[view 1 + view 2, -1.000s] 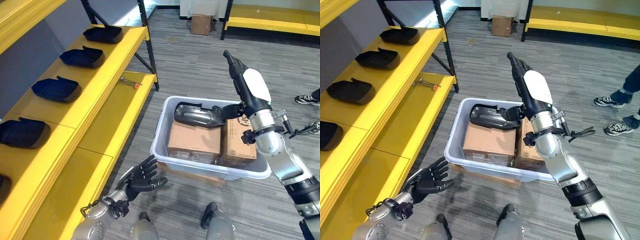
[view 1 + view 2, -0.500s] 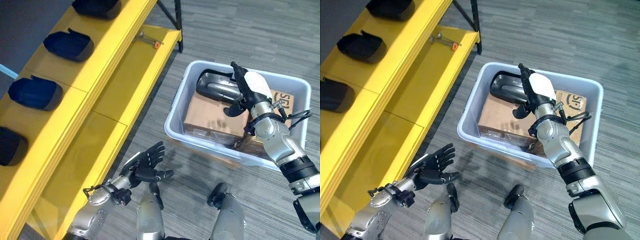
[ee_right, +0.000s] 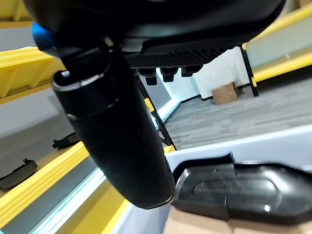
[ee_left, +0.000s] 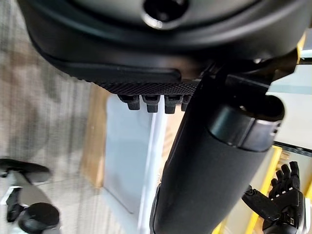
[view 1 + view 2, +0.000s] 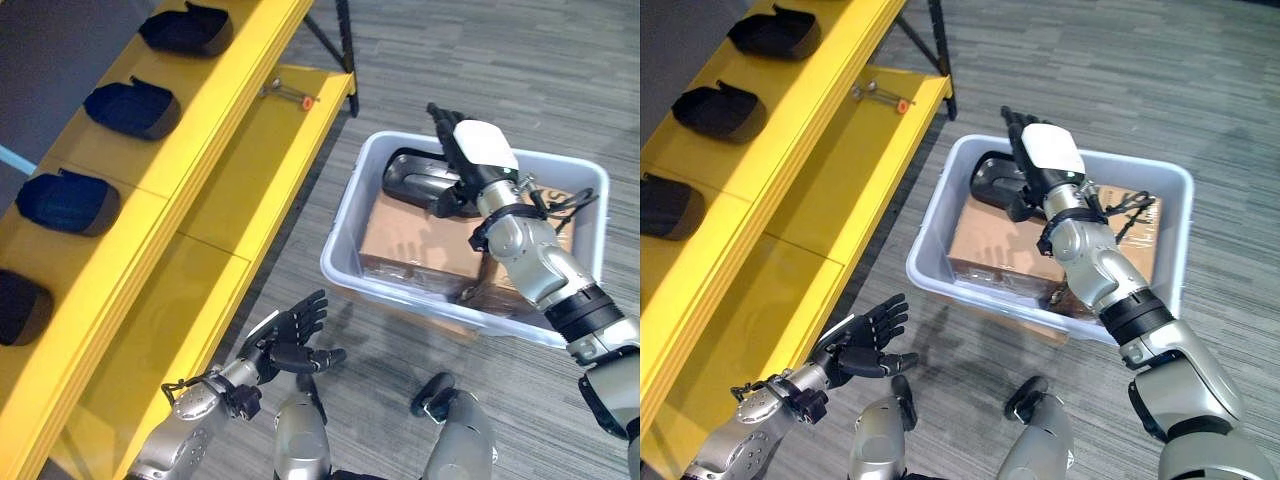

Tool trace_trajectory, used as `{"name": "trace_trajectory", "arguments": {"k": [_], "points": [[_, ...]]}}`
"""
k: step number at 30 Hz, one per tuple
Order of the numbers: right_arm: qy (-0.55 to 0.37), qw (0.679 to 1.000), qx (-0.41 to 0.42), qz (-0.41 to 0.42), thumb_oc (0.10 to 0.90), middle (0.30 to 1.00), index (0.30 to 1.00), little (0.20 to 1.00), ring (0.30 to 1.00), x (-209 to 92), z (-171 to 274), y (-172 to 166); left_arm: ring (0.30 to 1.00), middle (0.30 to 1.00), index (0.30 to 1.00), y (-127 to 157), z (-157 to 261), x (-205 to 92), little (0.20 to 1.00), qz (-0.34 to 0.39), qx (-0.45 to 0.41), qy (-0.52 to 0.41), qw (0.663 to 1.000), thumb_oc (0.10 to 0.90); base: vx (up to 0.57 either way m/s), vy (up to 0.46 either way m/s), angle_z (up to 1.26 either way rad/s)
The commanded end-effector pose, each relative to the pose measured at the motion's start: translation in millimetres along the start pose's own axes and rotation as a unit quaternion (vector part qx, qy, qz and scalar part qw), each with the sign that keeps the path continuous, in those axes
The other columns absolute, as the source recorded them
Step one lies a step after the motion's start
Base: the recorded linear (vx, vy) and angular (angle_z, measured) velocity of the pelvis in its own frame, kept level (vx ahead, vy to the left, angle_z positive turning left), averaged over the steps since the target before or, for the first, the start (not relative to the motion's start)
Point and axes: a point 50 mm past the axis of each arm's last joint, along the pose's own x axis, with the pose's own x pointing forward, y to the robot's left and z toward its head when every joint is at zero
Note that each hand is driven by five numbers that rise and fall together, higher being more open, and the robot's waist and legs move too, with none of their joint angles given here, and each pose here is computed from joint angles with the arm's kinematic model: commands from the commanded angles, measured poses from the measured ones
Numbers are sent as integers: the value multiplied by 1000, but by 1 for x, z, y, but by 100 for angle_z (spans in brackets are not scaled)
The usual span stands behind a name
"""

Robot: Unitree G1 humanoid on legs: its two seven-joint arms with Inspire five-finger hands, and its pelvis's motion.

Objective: Move parts from the plastic box to the shelf.

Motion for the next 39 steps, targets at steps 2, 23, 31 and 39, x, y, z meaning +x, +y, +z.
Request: {"name": "trace_trajectory", "arguments": {"k": [2, 23, 31, 39], "points": [[-70, 993, -6, -93, 900, 1000, 1000, 1000, 1000, 21, 36, -42, 1000, 1000, 1000, -2, 41, 6, 1000, 34, 5, -128, 991, 900, 8, -195, -25], [-33, 999, 21, 6, 900, 1000, 1000, 1000, 1000, 8, 18, 8, 1000, 1000, 1000, -5, 16, 6, 1000, -2, 4, -90, 996, 900, 162, 155, -22], [-61, 998, 16, 2, 900, 1000, 1000, 1000, 1000, 16, 42, 1, 1000, 1000, 1000, -2, 28, 18, 1000, 3, 12, -113, 993, 900, 51, 32, 1], [-20, 1000, -5, -5, 900, 1000, 1000, 1000, 1000, 18, 28, -3, 1000, 1000, 1000, -1, 22, 8, 1000, 6, 25, -98, 995, 900, 105, -50, 3]]}}
